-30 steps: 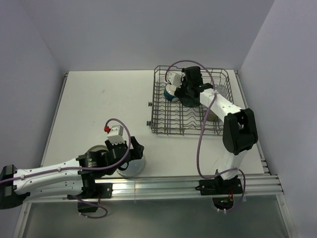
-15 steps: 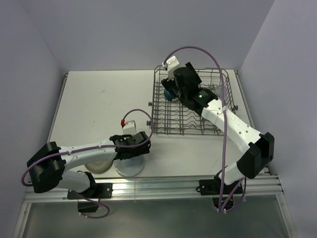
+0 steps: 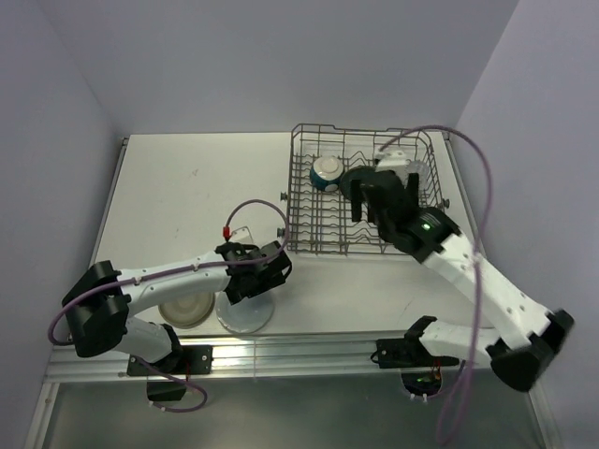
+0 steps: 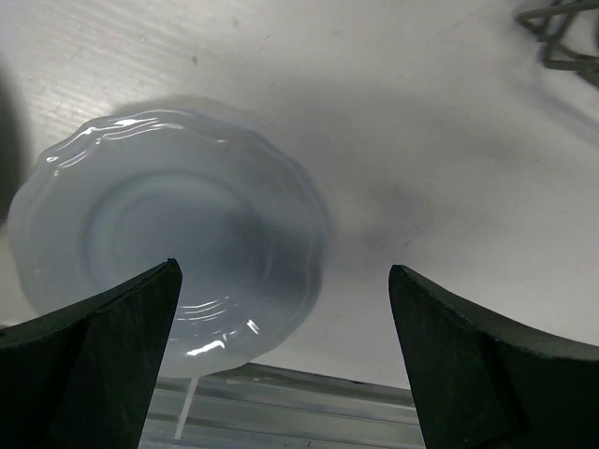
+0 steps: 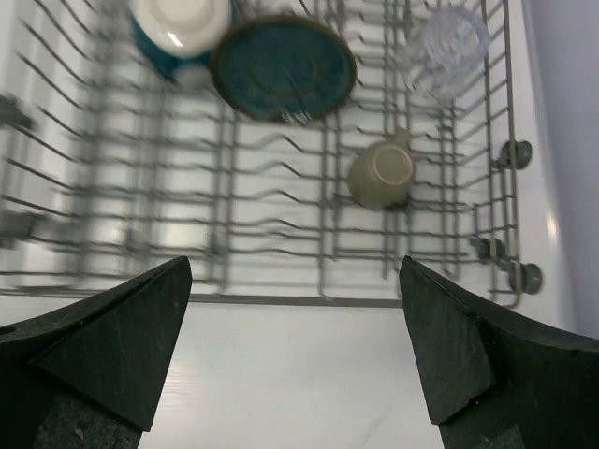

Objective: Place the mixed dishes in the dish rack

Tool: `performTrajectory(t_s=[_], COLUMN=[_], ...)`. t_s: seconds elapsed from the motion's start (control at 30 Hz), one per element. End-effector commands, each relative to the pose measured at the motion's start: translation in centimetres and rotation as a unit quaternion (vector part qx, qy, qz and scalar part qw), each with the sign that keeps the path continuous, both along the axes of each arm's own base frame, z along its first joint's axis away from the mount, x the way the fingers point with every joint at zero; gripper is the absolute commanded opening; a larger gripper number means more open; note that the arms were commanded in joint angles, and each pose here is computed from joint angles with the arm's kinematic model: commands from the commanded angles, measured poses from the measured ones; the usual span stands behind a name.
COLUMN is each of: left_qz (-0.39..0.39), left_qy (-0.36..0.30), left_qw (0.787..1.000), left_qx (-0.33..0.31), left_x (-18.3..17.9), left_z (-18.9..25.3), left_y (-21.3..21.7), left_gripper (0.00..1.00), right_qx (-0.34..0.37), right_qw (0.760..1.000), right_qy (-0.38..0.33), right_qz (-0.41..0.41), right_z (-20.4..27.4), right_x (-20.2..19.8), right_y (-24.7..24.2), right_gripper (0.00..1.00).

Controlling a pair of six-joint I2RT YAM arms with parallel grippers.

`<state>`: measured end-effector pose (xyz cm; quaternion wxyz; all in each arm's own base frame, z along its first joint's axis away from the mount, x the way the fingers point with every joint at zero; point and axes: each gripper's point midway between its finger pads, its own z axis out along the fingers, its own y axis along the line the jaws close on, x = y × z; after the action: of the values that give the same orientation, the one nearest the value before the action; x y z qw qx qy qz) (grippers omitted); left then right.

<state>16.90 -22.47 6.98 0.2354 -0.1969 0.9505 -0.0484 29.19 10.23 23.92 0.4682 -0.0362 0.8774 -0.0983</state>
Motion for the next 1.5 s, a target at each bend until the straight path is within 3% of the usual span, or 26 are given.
performTrajectory(t_s=[0.0,0.1,0.27,0.47,0.83,0.97,1.1,1.3,1.37,1.47], left_qz=[0.018,0.013,0.009,0.009,-0.02,-0.027,-0.048,-0.082,-0.083,-0.084], left_qy=[0.03,0.035,0.04,0.04,0.031,0.025,-0.005,-0.058,-0.073,-0.101], left_qw=[0.998,0.993,0.979,0.962,0.939,0.938,0.95,0.973,0.979,0.983], left_qx=[0.046,0.112,0.202,0.269,0.341,0.345,0.31,0.208,0.17,0.128], left_x=[-1.3,-1.7,-2.5,-2.7,-3.2,-3.4,-3.6,-3.8,-3.7,-3.3], left_z=[-0.5,-0.7,-2.2,-2.9,-4.8,-5.1,-3.5,3.0,5.4,8.5], left_y=[1.0,0.8,0.2,0.8,0.9,0.5,-1.5,-4.5,-4.8,-4.2], left_gripper=[0.99,0.99,0.99,0.99,0.94,0.92,0.92,0.93,0.94,0.94], right_qx=[0.147,0.21,0.234,0.237,0.322,0.33,0.326,0.418,0.452,0.466], right_qw=[0.984,0.971,0.966,0.966,0.932,0.931,0.939,0.904,0.885,0.882], right_qy=[-0.096,-0.117,-0.105,-0.104,-0.168,-0.152,-0.101,-0.087,-0.089,-0.041], right_qz=[-0.029,-0.011,-0.01,-0.018,0.011,0.033,0.05,0.028,0.064,0.064], right_z=[5.5,7.2,7.7,7.5,10.6,10.1,7.0,3.6,4.0,1.2], right_x=[-1.8,-3.5,-5.8,-8.0,-11.9,-11.9,-11.6,-12.2,-12.7,-12.4], right_y=[-0.4,-0.2,-1.1,-3.0,-4.8,-3.6,-1.8,-0.5,1.0,2.8], right_gripper=[1.0,1.0,1.0,1.0,1.0,1.0,1.0,1.0,1.0,1.0])
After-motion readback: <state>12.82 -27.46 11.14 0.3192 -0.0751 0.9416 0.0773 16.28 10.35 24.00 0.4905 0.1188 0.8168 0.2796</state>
